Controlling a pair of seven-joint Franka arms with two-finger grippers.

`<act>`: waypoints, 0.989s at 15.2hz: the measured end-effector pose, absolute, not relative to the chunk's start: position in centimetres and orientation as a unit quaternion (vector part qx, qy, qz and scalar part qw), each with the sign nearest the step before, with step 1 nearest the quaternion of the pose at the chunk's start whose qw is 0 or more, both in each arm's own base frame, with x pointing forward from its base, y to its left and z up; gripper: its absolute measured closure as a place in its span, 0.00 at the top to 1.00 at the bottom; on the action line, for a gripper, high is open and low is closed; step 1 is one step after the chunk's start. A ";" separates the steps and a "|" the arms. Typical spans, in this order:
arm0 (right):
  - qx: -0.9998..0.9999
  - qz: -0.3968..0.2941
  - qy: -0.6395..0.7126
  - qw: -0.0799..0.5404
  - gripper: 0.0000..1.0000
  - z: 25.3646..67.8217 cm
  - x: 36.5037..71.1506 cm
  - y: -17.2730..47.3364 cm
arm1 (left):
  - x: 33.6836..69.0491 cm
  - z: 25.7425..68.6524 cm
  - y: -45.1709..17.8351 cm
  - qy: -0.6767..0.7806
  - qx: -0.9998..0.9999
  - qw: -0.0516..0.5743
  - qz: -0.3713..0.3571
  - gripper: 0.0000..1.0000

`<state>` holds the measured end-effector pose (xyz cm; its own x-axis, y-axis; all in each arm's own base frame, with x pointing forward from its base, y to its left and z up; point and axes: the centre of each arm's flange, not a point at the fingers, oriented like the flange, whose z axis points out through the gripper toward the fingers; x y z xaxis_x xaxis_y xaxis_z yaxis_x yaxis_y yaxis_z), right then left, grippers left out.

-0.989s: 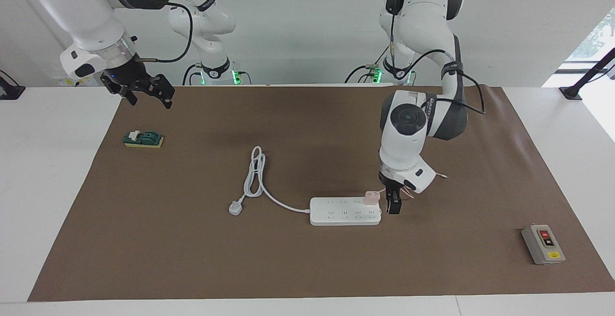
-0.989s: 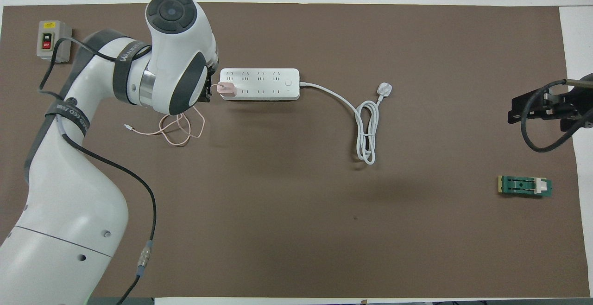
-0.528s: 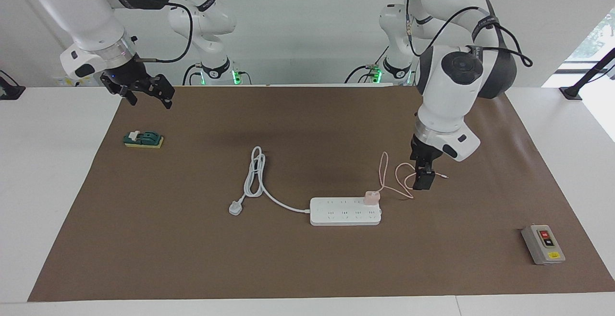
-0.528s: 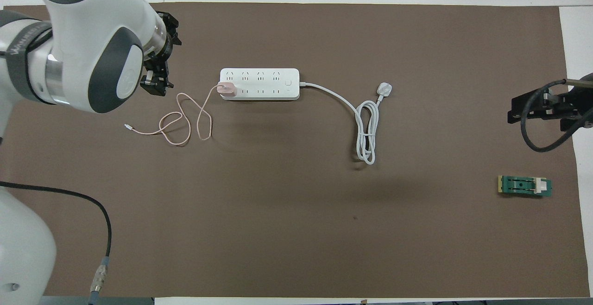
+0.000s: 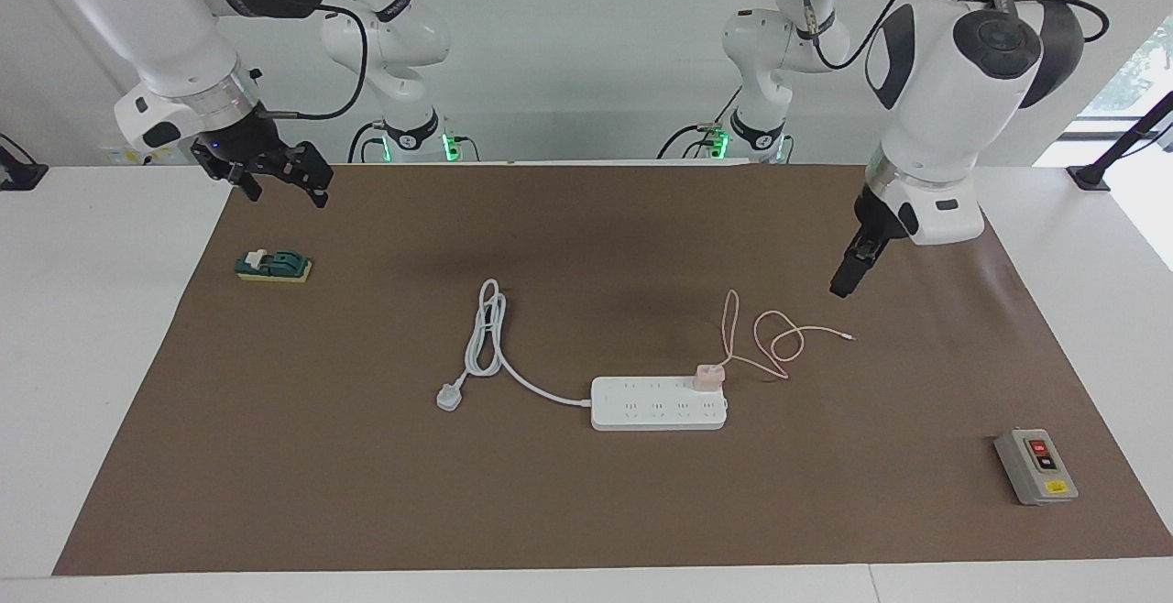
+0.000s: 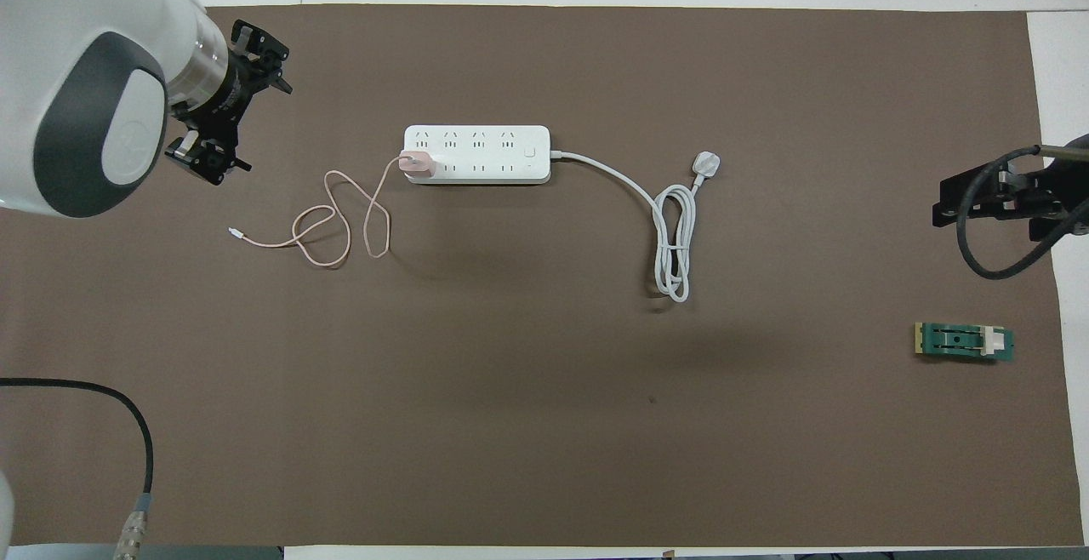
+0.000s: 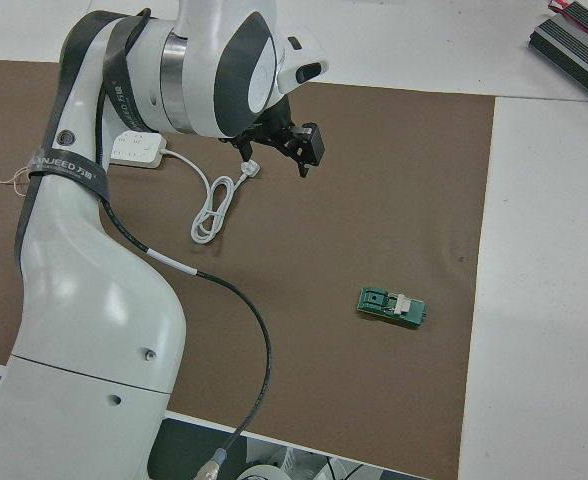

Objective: Plug charger into power strip

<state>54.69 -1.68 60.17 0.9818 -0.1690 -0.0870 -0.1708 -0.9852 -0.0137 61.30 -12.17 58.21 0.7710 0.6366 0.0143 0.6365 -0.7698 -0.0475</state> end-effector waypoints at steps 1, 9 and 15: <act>-0.995 0.043 0.085 0.011 1.00 60.2 54.7 -1.7 | 60.8 59.1 -10.6 -0.305 -0.952 0.026 0.008 1.00; -0.995 0.043 0.085 0.011 1.00 60.2 54.7 -1.7 | 55.7 63.0 -1.3 -0.111 -0.993 0.016 0.043 1.00; -0.995 0.043 0.085 0.011 1.00 60.2 54.7 -1.7 | 50.9 63.6 0.0 -0.079 -0.995 0.006 0.053 1.00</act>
